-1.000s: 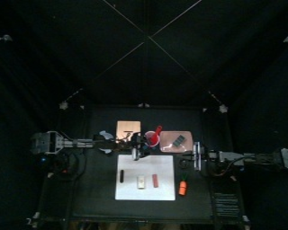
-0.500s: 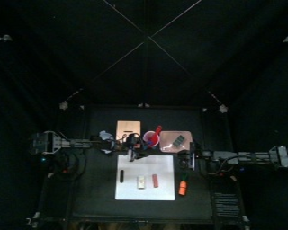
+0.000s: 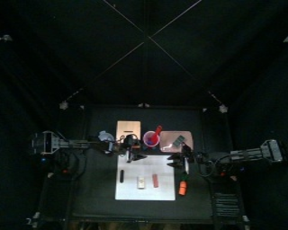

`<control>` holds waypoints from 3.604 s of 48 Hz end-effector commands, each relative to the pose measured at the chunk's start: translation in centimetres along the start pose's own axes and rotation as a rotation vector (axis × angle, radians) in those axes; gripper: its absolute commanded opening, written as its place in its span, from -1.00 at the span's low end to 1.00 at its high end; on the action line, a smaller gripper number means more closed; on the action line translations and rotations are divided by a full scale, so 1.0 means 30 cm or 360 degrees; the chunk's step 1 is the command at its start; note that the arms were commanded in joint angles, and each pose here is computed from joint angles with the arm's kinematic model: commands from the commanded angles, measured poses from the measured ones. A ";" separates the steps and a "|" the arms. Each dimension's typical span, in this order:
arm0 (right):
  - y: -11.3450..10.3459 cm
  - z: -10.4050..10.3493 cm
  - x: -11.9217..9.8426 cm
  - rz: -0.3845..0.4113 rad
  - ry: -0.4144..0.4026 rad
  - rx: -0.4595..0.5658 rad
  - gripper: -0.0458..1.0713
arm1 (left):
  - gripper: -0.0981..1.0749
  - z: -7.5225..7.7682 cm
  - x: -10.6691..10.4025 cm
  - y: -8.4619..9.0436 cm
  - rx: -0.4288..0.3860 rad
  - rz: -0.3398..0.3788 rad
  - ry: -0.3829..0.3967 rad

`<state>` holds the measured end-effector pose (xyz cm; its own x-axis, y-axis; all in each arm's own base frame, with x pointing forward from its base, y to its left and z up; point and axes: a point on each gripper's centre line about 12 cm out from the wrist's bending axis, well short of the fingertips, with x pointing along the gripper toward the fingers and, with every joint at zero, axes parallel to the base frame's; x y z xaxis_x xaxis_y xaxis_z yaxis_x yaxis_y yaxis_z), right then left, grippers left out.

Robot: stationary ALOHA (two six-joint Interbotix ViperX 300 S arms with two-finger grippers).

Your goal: Grab salmon

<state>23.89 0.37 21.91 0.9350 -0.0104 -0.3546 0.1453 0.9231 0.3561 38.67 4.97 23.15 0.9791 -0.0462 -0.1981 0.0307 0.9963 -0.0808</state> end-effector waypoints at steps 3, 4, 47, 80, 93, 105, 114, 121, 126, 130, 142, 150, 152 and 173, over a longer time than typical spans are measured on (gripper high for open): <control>0.030 0.013 0.016 0.0024 0.0038 0.0166 0.81 | 0.82 0.033 -0.011 -0.003 0.0003 -0.0003 -0.0052; 0.035 0.010 0.018 0.0028 0.0051 0.0189 0.86 | 0.82 0.033 -0.011 -0.003 0.0003 -0.0003 -0.0052; 0.113 -0.064 0.261 -0.0118 0.0613 0.0793 0.94 | 0.82 -0.024 -0.072 -0.012 -0.0028 0.0008 0.0002; 0.067 -0.057 0.361 -0.0385 0.0751 0.0870 0.94 | 0.82 -0.066 -0.096 -0.006 -0.0044 0.0024 0.0051; 0.079 -0.092 0.386 -0.0550 0.0777 0.0954 0.94 | 0.82 -0.068 -0.099 0.006 -0.0046 0.0040 0.0052; 0.135 -0.091 0.409 -0.0642 0.0736 0.0965 0.94 | 0.82 -0.075 -0.105 0.018 -0.0050 0.0056 0.0060; 0.170 -0.143 0.435 -0.0748 0.0762 0.1037 0.94 | 0.82 -0.083 -0.108 0.021 -0.0053 0.0061 0.0069; 0.199 -0.162 0.463 -0.0821 0.0770 0.1044 0.94 | 0.82 -0.088 -0.111 0.022 -0.0056 0.0064 0.0076; 0.215 -0.166 0.481 -0.0862 0.0779 0.1051 0.93 | 0.82 -0.093 -0.112 0.024 -0.0055 0.0067 0.0083; 0.225 -0.169 0.498 -0.0916 0.0800 0.1070 0.93 | 0.82 -0.095 -0.114 0.025 -0.0057 0.0069 0.0086; 0.221 -0.191 0.532 -0.1058 0.0850 0.1080 0.93 | 0.82 -0.107 -0.118 0.023 -0.0046 0.0062 0.0104; 0.228 -0.204 0.552 -0.1067 0.0869 0.1110 0.92 | 0.82 -0.111 -0.120 0.025 -0.0042 0.0064 0.0109; 0.229 -0.210 0.558 -0.1075 0.0876 0.1117 0.92 | 0.82 -0.112 -0.120 0.025 -0.0039 0.0063 0.0110; 0.231 -0.239 0.560 -0.1125 0.0920 0.1143 0.19 | 0.82 -0.124 -0.126 0.023 -0.0037 0.0060 0.0129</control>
<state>37.86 9.14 11.19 0.2900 -0.0954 -0.9522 0.9038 0.3546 0.2397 34.13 5.51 19.25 0.9510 -0.0152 -0.3087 -0.0167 0.9948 -0.1005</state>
